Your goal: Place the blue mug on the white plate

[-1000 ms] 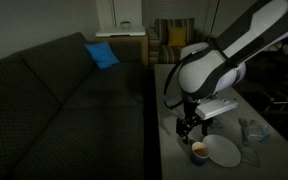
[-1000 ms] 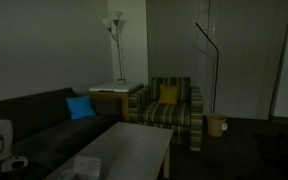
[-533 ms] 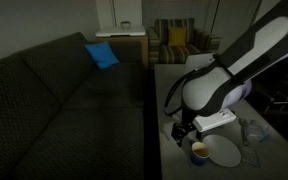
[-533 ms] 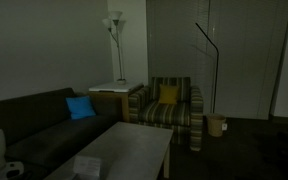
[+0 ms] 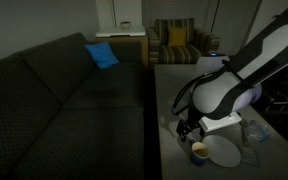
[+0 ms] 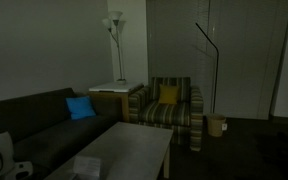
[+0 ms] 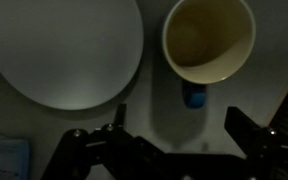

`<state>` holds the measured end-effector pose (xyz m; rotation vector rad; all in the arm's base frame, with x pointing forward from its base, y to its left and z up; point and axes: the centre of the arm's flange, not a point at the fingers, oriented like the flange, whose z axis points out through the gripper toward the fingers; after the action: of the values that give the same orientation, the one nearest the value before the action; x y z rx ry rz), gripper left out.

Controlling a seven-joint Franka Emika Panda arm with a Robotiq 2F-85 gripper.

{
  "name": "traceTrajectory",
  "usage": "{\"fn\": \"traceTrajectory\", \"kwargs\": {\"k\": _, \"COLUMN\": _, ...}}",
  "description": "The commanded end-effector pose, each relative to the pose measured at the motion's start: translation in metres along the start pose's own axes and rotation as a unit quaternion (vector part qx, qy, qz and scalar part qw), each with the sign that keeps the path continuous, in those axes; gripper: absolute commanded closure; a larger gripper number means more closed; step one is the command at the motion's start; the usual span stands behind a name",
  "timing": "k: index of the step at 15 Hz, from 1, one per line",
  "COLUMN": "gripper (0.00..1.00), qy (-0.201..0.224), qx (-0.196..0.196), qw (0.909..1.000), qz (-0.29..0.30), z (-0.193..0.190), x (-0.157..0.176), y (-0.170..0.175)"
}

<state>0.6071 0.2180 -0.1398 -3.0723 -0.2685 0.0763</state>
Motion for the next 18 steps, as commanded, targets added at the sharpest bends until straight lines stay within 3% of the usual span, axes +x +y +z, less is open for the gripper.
{"fn": "traceTrajectory", "kwargs": {"k": 1, "gripper": 0.05, "qy": 0.004, "qx": 0.005, "qw": 0.9999, "qz": 0.010, "z": -0.002, "x": 0.001, "y": 0.024}}
{"fn": "traceTrajectory", "kwargs": {"k": 2, "gripper": 0.01, "qy": 0.001, "qx": 0.008, "qw": 0.9999, "qz": 0.013, "z": -0.003, "x": 0.002, "y": 0.029}}
{"fn": "traceTrajectory", "kwargs": {"k": 8, "gripper": 0.00, "qy": -0.013, "qx": 0.027, "qw": 0.9995, "qz": -0.001, "z": -0.003, "x": 0.011, "y": 0.041}}
{"fn": "traceTrajectory", "kwargs": {"k": 18, "gripper": 0.00, "qy": -0.070, "qx": 0.068, "qw": 0.9939, "qz": -0.051, "z": 0.005, "x": 0.009, "y": 0.023}}
